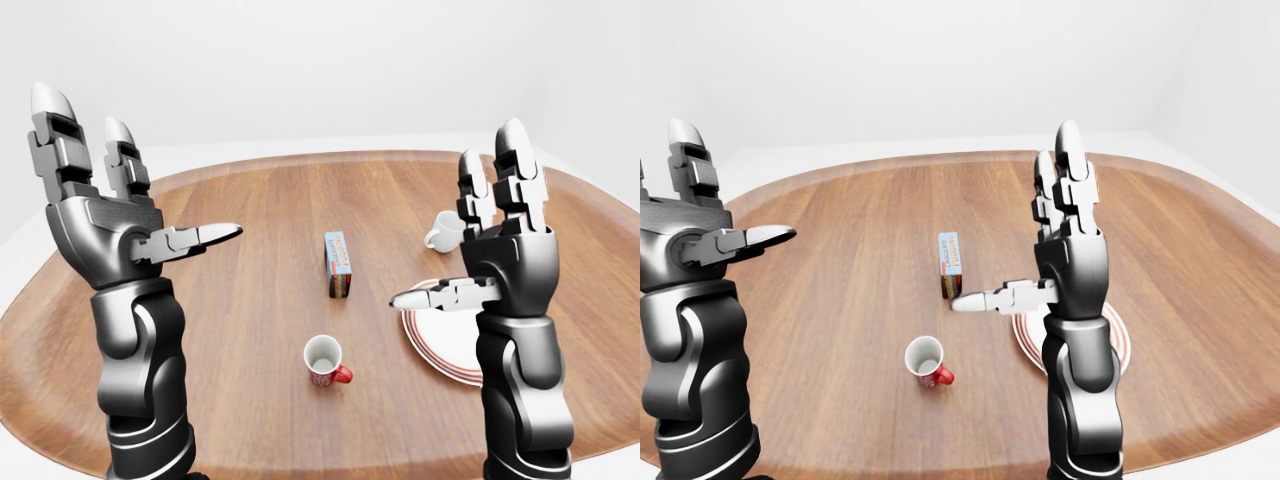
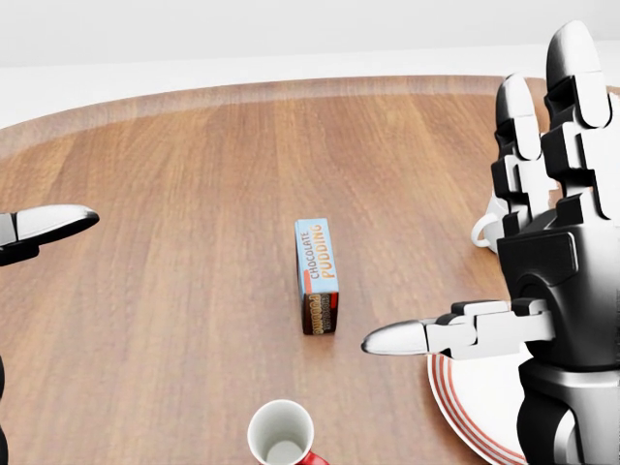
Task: Pick up the red mug and put it on the plate
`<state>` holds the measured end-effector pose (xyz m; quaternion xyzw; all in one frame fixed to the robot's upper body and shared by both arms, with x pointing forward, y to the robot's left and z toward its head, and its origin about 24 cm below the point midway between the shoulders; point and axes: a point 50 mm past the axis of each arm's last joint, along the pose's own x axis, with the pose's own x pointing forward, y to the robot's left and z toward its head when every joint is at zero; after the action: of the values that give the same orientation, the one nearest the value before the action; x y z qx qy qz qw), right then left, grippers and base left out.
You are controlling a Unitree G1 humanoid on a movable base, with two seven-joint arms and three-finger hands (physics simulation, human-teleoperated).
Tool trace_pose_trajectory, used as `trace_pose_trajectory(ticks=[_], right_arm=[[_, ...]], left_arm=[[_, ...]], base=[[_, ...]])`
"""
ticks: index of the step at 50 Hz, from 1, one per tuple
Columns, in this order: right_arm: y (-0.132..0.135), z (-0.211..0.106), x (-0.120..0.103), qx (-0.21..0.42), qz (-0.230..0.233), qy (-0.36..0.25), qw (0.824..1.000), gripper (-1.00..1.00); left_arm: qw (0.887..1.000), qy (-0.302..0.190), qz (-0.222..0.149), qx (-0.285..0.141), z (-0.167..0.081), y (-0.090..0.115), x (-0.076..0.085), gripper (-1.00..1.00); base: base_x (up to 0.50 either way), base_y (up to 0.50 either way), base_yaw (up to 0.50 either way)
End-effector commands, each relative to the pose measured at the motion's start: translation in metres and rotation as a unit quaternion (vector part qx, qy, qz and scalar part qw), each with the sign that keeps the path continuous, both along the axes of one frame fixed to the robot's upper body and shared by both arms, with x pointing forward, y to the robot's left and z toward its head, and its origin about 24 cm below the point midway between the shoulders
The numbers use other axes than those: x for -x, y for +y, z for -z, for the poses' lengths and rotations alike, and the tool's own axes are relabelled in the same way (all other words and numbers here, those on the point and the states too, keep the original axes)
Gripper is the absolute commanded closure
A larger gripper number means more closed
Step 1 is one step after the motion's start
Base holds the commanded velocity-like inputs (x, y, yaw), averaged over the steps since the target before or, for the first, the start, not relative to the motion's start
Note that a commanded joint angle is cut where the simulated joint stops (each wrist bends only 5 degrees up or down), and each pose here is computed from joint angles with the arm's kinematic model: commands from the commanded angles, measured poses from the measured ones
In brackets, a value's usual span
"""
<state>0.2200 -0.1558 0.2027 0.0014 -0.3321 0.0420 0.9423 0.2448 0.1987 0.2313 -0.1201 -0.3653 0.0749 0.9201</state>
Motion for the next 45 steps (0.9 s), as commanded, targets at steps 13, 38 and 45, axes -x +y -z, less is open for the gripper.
trace_pose_trajectory(ticks=[13, 38, 45], right_arm=[[0.041, 0.019, 0.009, 0.018, -0.074, 0.042, 0.996, -1.0], [0.065, 0.046, 0.011, 0.07, -0.101, 0.098, 0.988, -1.0], [0.076, 0.047, 0.012, 0.12, -0.116, 0.094, 0.982, -1.0]], left_arm=[[1.0, -0.004, 0.0, 0.0, -0.001, -0.001, 0.002, -1.0], [1.0, -0.003, 0.0, -0.002, -0.001, -0.001, 0.001, -1.0], [1.0, -0.001, 0.0, -0.002, 0.0, -0.001, 0.001, -1.0]], base=[[0.0, 0.0, 0.0], [0.0, 0.0, 0.0], [0.0, 0.0, 0.0]])
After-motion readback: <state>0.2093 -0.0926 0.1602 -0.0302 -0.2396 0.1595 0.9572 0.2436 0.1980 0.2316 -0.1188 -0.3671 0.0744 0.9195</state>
